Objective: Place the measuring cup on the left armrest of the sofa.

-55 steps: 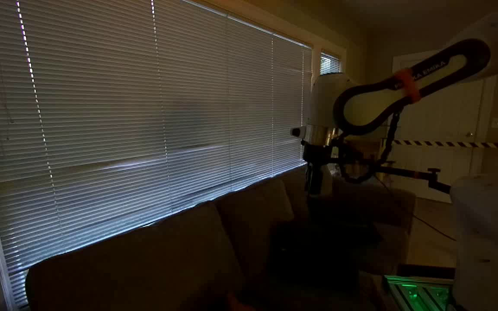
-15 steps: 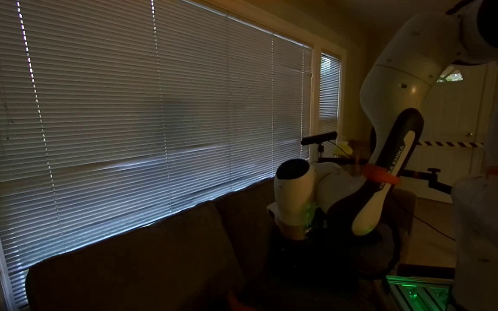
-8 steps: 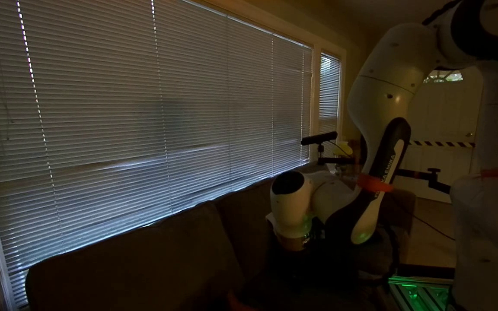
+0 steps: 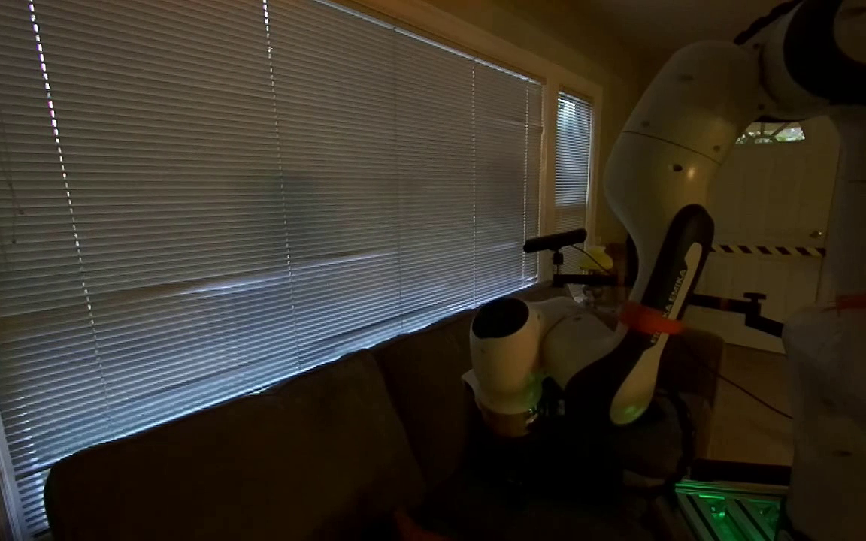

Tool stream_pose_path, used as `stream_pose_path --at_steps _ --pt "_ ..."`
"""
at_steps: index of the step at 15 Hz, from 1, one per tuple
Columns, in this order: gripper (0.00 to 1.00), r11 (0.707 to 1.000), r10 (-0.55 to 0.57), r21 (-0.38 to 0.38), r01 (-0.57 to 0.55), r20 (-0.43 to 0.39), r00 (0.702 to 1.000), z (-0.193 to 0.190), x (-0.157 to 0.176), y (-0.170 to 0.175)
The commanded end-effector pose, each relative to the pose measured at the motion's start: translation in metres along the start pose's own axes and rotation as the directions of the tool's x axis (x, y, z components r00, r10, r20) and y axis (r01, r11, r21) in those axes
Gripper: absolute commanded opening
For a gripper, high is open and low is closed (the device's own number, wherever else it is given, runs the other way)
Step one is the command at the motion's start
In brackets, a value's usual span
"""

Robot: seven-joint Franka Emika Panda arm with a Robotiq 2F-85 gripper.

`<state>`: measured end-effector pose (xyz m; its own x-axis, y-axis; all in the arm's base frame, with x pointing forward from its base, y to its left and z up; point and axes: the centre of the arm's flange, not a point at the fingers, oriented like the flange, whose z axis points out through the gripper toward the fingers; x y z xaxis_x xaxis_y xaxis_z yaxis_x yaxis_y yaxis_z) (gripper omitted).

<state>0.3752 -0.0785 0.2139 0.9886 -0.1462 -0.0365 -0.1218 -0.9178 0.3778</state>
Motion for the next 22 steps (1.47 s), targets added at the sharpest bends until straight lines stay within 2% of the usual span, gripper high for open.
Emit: stream_pose_path --at_steps 1,6,10,14,17,21,22 --pt "1.00 1.000 0.001 0.000 -0.001 0.000 1.000 0.000 0.000 0.000" --pt "1.00 0.998 0.058 0.034 -0.058 0.002 0.998 0.017 0.013 -0.001" --pt "1.00 0.981 0.157 0.120 -0.152 -0.040 0.987 0.034 0.050 -0.020" --pt "1.00 0.955 0.243 0.188 -0.230 -0.048 0.969 0.054 0.086 -0.046" --pt "1.00 0.944 0.286 0.184 -0.273 -0.050 0.957 0.078 0.107 -0.056" --pt "1.00 0.919 0.343 0.204 -0.339 0.015 0.939 0.120 0.129 -0.057" --pt "1.00 0.904 0.368 0.218 -0.368 0.041 0.929 0.131 0.135 -0.061"
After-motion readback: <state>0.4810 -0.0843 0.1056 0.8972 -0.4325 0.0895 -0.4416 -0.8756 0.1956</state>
